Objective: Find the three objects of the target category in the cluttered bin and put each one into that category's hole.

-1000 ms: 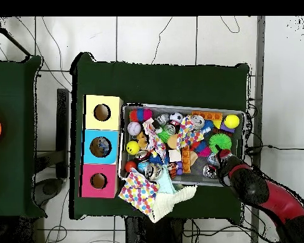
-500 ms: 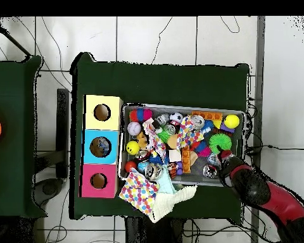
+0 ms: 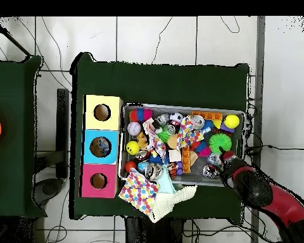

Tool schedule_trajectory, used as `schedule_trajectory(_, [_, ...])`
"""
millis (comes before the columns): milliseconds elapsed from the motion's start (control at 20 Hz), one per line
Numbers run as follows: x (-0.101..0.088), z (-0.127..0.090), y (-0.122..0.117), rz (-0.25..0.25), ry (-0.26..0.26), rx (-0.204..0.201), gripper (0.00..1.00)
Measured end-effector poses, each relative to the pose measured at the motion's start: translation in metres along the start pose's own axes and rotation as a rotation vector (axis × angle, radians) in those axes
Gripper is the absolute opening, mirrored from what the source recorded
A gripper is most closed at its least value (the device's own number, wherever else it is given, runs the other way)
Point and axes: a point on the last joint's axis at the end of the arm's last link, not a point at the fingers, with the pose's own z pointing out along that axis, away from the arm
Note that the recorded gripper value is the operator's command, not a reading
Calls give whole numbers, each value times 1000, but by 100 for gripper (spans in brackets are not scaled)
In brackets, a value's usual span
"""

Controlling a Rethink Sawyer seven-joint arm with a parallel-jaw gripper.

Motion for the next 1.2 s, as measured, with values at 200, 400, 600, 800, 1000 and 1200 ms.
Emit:
schedule_trajectory(200, [0,0,-1,1,0,1,100])
schedule_trajectory(400, [1,0,-4,3,2,7,100])
schedule_trajectory(600, [4,0,-7,5,7,13,100])
schedule_trajectory(800, [8,-1,-15,11,13,29,100])
schedule_trajectory(1000, [9,-1,-19,14,16,36,100])
schedule_trajectory(1200, [11,-1,-22,16,20,40,100])
